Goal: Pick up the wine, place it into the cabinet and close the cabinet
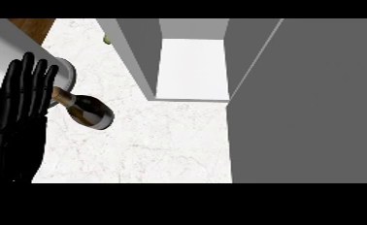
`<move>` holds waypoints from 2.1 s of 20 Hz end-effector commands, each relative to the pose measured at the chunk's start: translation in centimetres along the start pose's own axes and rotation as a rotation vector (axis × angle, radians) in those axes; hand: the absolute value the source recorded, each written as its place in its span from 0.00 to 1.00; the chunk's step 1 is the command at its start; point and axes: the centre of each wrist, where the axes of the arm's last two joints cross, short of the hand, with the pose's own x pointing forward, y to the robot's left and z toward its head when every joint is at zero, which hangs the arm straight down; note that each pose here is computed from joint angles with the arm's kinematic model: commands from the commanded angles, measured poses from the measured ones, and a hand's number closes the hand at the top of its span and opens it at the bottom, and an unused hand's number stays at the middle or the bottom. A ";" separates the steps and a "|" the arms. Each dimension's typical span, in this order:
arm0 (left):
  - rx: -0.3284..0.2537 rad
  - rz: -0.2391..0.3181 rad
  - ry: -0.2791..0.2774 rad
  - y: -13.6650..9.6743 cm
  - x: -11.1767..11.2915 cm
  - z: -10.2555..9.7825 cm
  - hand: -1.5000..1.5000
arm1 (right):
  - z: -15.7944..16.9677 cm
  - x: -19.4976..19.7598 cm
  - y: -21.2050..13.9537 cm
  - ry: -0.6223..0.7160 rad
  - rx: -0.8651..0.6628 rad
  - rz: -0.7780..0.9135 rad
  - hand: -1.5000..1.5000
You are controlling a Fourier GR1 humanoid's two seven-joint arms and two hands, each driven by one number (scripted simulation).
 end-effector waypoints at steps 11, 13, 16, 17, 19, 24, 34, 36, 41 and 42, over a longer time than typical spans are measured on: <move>0.266 0.192 0.148 -5.1 -1.8 -1.7 0.00 | 3.1 3.0 0.7 0.107 0.260 -0.109 0.00; 0.255 0.181 0.161 -8.0 -1.3 -2.8 0.00 | 2.9 3.0 -2.0 0.116 0.274 -0.123 0.00; 0.255 0.171 0.150 -8.1 -0.8 -2.6 0.00 | 2.1 4.7 -1.8 0.123 0.273 -0.121 0.00; 0.256 0.181 0.140 -9.2 0.4 -2.2 0.00 | 4.4 4.2 -1.2 0.105 0.258 -0.143 0.00; 0.249 0.190 0.147 -10.0 1.2 -2.2 0.00 | 3.7 5.9 0.1 0.118 0.263 -0.144 0.00; 0.275 0.198 0.133 -9.8 3.1 -2.9 0.00 | 2.9 7.4 0.4 0.108 0.269 -0.129 0.00; 0.357 0.178 0.144 -8.9 4.8 -3.3 0.00 | 3.3 10.2 0.4 0.125 0.234 -0.122 0.00; 0.376 0.160 0.147 -8.5 4.5 -2.8 0.00 | 2.8 10.0 0.3 0.130 0.250 -0.134 0.00; 0.407 0.150 0.163 -7.2 4.7 -1.9 0.00 | 1.9 10.6 0.3 0.112 0.245 -0.118 0.00; 0.407 0.125 0.160 -6.3 4.7 -2.4 0.00 | 2.1 10.6 0.9 0.110 0.259 -0.131 0.00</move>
